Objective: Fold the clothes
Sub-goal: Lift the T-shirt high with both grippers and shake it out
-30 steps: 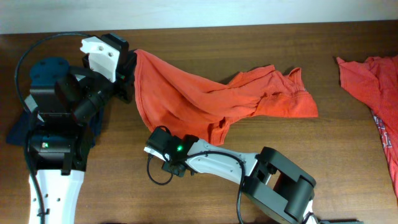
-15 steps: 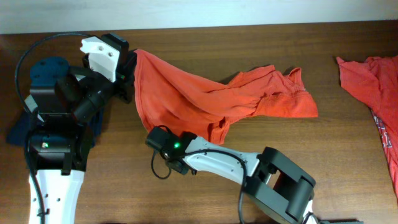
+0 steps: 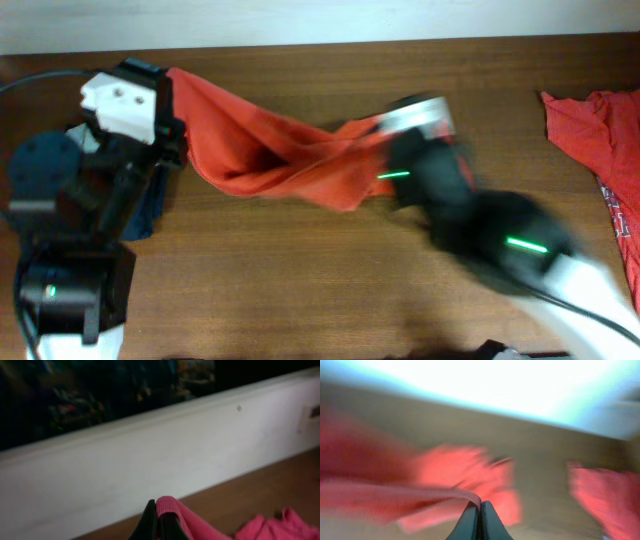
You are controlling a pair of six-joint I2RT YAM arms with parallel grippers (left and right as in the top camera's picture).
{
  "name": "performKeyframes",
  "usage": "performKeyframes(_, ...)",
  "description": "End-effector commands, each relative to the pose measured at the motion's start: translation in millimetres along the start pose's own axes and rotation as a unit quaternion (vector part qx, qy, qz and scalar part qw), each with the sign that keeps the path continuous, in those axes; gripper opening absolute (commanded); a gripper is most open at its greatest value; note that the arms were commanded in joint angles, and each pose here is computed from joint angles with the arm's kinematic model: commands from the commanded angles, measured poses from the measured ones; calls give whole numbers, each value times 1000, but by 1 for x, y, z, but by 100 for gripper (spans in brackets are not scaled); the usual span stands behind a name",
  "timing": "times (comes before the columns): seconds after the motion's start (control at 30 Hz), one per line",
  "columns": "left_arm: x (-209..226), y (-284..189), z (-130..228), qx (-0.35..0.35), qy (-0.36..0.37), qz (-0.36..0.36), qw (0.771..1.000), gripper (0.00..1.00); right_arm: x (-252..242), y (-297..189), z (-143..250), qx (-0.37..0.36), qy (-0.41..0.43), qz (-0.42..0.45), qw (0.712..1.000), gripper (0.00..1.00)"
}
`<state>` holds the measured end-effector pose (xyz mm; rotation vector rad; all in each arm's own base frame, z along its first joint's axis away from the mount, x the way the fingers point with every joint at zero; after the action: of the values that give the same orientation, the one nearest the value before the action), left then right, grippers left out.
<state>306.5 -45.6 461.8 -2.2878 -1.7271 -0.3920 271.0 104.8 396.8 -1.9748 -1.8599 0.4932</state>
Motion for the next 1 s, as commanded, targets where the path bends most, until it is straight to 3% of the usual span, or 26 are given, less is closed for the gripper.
performKeyframes(0.0,22,-32,-32,-35,6,-75,997,0,-83,-55,-47,-110,119,82,983,4)
performKeyframes(0.13,30,-60,-57,-70,12,-104,992,0,-142,-117,-79,-215,206,123,947,4)
performKeyframes(0.4,38,-132,-145,-193,20,-116,974,0,-153,-149,-103,-269,180,133,937,4)
performKeyframes(0.57,45,-192,-199,-273,42,-149,950,0,-155,-170,-125,-324,181,124,920,4)
performKeyframes(0.73,47,-211,-212,-292,49,-165,941,0,-160,-194,-137,-362,182,119,906,4)
performKeyframes(0.97,55,-199,-206,-273,39,-179,944,0,-161,-201,-141,-370,169,125,905,4)
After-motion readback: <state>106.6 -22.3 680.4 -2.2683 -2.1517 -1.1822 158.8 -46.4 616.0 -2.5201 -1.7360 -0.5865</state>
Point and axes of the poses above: each gripper's point midway between its finger pads, its own y axis out along the fingers, its own x axis along the line the jaws close on, z = x × y, the point moved 3 cm from there along -y, back along the fingers, and after that the axes turned 11 degrees about y, right-handed, at the moved point
